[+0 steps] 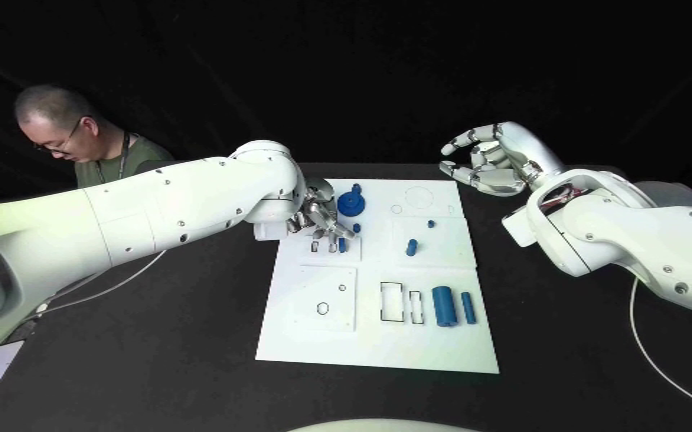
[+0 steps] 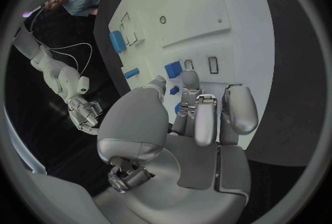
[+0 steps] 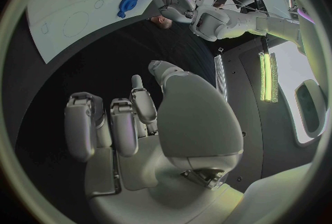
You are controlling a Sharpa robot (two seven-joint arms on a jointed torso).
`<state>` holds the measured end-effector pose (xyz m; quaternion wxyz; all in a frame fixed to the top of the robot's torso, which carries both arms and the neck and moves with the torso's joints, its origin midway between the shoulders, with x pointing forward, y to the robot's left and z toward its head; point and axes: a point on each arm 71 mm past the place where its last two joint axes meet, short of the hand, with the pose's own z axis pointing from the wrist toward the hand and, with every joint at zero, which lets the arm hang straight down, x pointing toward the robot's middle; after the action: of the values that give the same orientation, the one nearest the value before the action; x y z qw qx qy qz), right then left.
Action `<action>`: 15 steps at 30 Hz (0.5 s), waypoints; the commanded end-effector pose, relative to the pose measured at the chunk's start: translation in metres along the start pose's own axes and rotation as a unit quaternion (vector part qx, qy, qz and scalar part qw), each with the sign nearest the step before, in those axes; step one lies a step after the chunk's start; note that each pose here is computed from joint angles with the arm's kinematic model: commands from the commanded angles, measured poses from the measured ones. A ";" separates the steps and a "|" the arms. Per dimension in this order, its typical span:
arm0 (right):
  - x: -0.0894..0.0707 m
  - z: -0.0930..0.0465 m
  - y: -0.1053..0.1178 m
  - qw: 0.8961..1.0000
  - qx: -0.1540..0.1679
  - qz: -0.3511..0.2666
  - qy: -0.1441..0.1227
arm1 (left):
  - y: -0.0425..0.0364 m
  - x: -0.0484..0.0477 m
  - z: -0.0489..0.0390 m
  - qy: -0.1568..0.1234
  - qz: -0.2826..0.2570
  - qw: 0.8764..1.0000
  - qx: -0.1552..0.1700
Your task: Assemble the parts on the task board
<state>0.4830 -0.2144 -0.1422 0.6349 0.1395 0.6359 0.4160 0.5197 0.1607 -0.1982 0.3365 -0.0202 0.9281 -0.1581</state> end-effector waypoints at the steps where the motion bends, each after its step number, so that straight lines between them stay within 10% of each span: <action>1: 0.003 0.000 0.001 1.000 -0.009 0.000 0.011 | -0.0025 0.0023 0.0001 0.014 0.002 1.000 0.004; 15: 0.004 0.001 0.001 1.000 -0.007 0.000 0.014 | -0.0044 0.0050 0.0002 0.025 0.002 1.000 0.008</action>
<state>0.4833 -0.2125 -0.1437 0.6314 0.1367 0.6384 0.4184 0.5180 0.1591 -0.1996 0.3264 -0.0177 0.9313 -0.1607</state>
